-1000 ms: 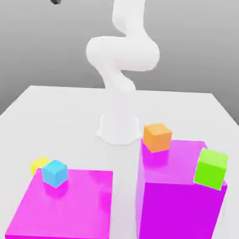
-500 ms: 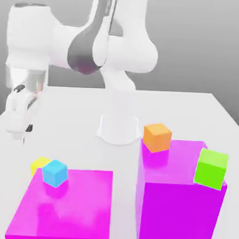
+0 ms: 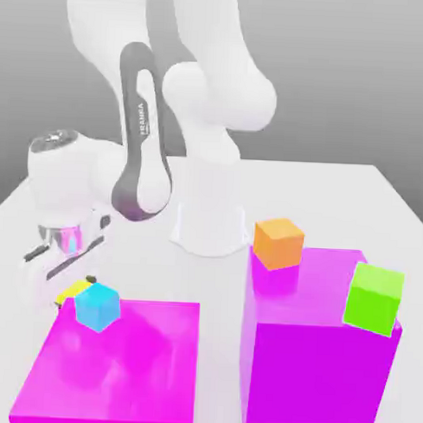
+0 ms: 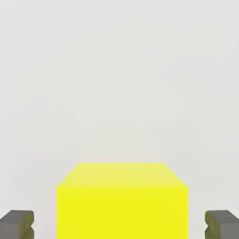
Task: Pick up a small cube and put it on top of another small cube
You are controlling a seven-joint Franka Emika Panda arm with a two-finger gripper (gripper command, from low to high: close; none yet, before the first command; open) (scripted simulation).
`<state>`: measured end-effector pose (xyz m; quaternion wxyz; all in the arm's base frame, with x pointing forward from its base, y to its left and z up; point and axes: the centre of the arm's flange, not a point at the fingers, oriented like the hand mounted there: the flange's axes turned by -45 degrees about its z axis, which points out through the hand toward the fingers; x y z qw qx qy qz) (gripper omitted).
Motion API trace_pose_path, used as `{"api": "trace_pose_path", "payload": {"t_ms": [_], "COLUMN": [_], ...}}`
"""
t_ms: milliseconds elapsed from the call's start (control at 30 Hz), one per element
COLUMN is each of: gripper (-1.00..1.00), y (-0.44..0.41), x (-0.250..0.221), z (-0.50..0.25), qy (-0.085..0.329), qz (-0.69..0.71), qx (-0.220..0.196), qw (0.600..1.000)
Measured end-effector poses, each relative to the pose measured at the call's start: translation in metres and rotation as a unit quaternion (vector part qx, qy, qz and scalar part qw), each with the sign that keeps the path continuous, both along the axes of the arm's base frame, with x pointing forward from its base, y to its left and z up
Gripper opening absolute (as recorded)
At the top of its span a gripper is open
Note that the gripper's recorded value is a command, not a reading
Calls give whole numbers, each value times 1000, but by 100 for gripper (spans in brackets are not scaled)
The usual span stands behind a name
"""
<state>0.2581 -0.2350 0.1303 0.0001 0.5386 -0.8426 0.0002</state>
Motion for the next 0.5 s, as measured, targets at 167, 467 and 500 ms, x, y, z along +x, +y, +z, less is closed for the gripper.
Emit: {"api": "trace_pose_path", "payload": {"t_ms": [167, 467, 500], "gripper": [-100, -100, -100], "y": [0, 4, 5], "x": [0, 7, 11], "z": [1, 58, 57], "qy": [-1, 8, 13], "qz": [0, 31, 59], "qx": [-1, 5, 6], "qw": [1000, 999, 998]}}
